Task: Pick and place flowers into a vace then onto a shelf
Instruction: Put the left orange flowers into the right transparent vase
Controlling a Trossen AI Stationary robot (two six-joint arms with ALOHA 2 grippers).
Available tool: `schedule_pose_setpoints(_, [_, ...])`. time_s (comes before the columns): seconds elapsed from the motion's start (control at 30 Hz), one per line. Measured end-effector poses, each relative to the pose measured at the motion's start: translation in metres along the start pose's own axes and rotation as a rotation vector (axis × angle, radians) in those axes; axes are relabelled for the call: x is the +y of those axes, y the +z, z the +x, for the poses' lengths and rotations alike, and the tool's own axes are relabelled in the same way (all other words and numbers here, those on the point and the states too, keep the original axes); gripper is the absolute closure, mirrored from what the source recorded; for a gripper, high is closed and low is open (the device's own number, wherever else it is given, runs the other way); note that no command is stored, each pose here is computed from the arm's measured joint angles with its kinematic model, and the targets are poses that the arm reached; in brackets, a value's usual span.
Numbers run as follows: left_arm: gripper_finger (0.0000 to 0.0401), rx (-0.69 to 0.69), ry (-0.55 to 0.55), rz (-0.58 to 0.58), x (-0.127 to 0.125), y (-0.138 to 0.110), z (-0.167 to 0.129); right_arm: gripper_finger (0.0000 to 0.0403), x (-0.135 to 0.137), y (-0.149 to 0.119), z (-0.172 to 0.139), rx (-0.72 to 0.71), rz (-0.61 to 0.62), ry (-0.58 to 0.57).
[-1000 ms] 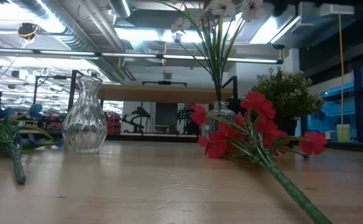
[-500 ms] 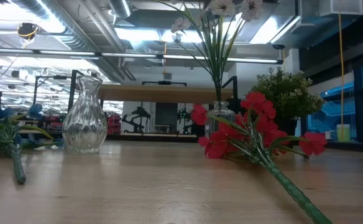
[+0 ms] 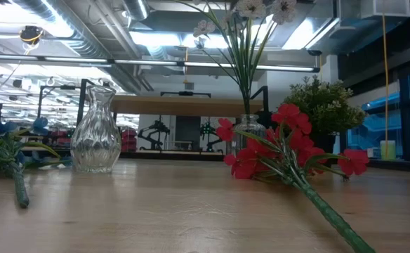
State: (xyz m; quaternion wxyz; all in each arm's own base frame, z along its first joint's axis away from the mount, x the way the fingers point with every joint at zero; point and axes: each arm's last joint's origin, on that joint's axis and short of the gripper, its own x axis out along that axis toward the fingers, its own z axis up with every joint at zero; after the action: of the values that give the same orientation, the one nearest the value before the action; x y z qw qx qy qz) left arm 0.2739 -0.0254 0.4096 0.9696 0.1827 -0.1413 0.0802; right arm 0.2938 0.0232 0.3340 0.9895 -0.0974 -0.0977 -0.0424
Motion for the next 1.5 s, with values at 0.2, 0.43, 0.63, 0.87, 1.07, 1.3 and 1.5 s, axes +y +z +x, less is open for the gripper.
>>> schedule_pose_setpoints(0.2, [0.0398,-0.015,-0.034,-0.017,-0.001,0.0,0.0,0.022,-0.004,-0.002,0.005,-0.067,0.013,0.067])
schedule_pose_setpoints(0.43, [0.0398,-0.031,-0.071,-0.018,-0.004,-0.001,0.002,0.0221,-0.011,-0.011,0.014,-0.115,0.05,0.102])
schedule_pose_setpoints(0.63, [0.0398,-0.059,-0.057,0.0,-0.008,-0.007,0.01,0.0221,-0.009,-0.017,0.019,-0.161,0.047,0.16])
schedule_pose_setpoints(0.87, [0.0398,-0.097,-0.066,-0.002,-0.012,-0.012,0.017,0.0221,-0.011,-0.014,0.019,-0.196,0.045,0.147])
schedule_pose_setpoints(1.07, [0.0398,-0.116,-0.085,-0.002,-0.017,-0.017,0.022,0.0221,-0.011,-0.014,0.019,-0.205,0.048,0.152])
schedule_pose_setpoints(1.3, [0.0398,-0.123,-0.064,-0.021,-0.012,-0.021,0.025,0.0221,-0.01,-0.013,0.019,-0.215,0.064,0.195])
schedule_pose_setpoints(1.5, [0.0398,-0.125,-0.073,-0.025,-0.011,-0.021,0.025,0.0221,-0.01,-0.013,0.019,-0.215,0.062,0.195])
